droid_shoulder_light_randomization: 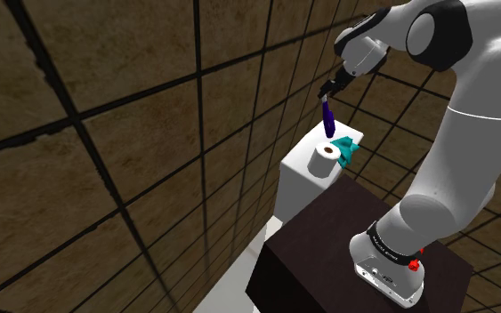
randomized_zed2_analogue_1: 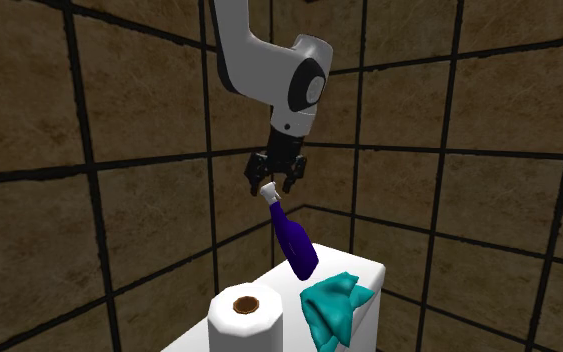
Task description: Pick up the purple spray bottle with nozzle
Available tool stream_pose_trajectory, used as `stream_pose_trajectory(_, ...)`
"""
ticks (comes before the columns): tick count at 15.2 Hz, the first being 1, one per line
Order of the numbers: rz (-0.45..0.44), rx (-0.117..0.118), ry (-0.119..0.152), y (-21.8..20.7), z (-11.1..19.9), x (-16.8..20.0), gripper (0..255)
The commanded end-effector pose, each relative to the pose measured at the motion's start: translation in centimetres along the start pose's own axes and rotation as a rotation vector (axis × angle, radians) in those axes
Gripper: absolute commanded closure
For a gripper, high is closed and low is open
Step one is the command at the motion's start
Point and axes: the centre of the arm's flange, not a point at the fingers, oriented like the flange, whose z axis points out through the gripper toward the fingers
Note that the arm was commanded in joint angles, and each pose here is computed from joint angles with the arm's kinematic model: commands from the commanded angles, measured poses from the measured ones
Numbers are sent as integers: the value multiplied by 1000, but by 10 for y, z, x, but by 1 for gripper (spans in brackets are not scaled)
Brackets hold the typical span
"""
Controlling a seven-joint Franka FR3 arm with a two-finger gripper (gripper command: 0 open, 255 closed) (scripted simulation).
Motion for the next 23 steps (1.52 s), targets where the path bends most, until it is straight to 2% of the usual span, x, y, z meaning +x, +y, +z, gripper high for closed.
stream_pose_trajectory(1,0,0,0,0,1,-1,0)
stream_pose_trajectory(2,0,0,0,0,2,-1,255)
stream_pose_trajectory(11,0,0,0,0,1,-1,255)
stream_pose_trajectory(23,0,0,0,-5,-58,21,255)
